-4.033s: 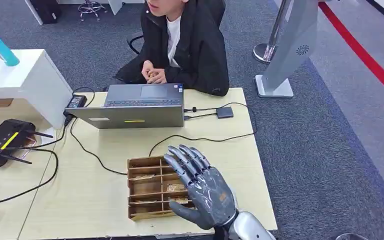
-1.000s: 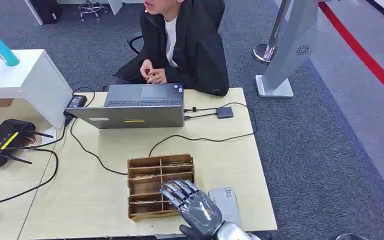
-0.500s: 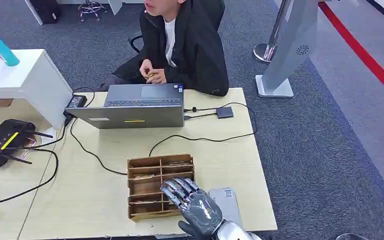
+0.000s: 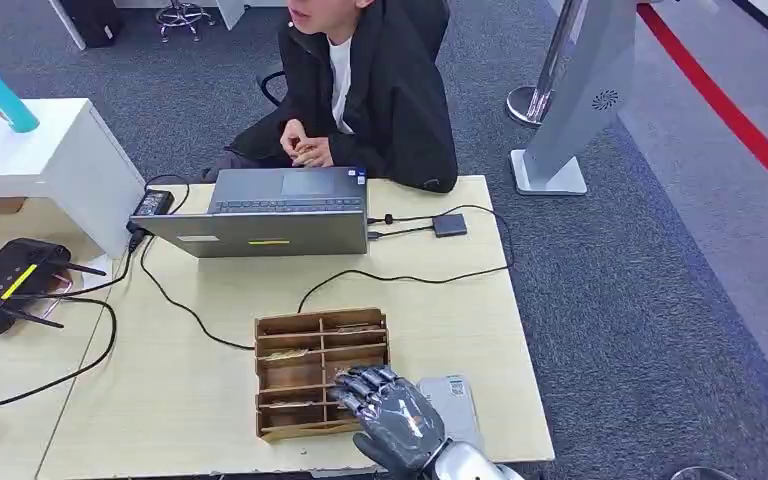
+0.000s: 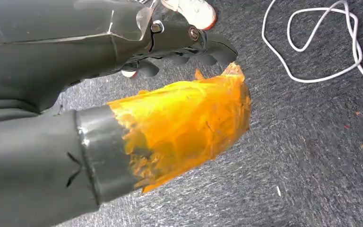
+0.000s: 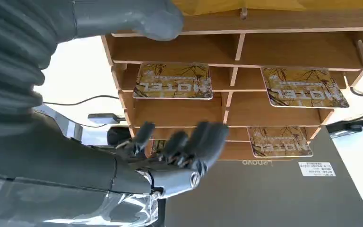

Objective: Pass the card to the sensor for recognition and then transmit it.

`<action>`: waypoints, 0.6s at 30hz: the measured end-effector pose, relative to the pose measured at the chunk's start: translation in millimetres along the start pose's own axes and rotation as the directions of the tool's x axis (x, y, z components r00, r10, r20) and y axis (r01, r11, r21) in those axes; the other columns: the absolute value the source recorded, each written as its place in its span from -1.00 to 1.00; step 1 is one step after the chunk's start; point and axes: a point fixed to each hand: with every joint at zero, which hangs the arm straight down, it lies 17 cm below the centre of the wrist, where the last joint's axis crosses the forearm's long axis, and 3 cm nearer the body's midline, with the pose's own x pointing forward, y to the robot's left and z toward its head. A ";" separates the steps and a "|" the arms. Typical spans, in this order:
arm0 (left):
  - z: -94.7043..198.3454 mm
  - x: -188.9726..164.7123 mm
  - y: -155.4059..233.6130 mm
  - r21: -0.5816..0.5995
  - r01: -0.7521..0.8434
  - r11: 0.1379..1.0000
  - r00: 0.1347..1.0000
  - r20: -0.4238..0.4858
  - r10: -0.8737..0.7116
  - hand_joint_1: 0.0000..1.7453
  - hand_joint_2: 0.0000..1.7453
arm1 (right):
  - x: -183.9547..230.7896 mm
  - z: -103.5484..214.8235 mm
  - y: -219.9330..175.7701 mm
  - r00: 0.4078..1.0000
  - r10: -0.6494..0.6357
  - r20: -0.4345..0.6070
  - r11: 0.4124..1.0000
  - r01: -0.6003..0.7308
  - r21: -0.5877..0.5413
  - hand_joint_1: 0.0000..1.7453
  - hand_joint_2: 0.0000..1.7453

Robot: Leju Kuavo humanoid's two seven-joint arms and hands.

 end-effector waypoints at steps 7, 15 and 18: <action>0.1 0.1 -0.2 0.000 0.000 1.000 1.000 0.000 0.000 -1.00 -1.00 | -0.5 -0.1 0.1 1.000 -0.001 -0.002 1.000 0.001 0.001 -0.32 1.00; 0.0 0.2 -0.1 0.000 0.002 1.000 1.000 0.001 -0.002 -1.00 -1.00 | -4.7 0.0 -0.5 1.000 0.000 -0.015 1.000 0.000 0.000 -0.28 1.00; 0.0 0.3 -0.1 -0.001 0.003 1.000 1.000 0.000 -0.003 -1.00 -1.00 | -6.0 0.1 -0.5 1.000 0.001 -0.020 1.000 -0.001 0.001 -0.28 1.00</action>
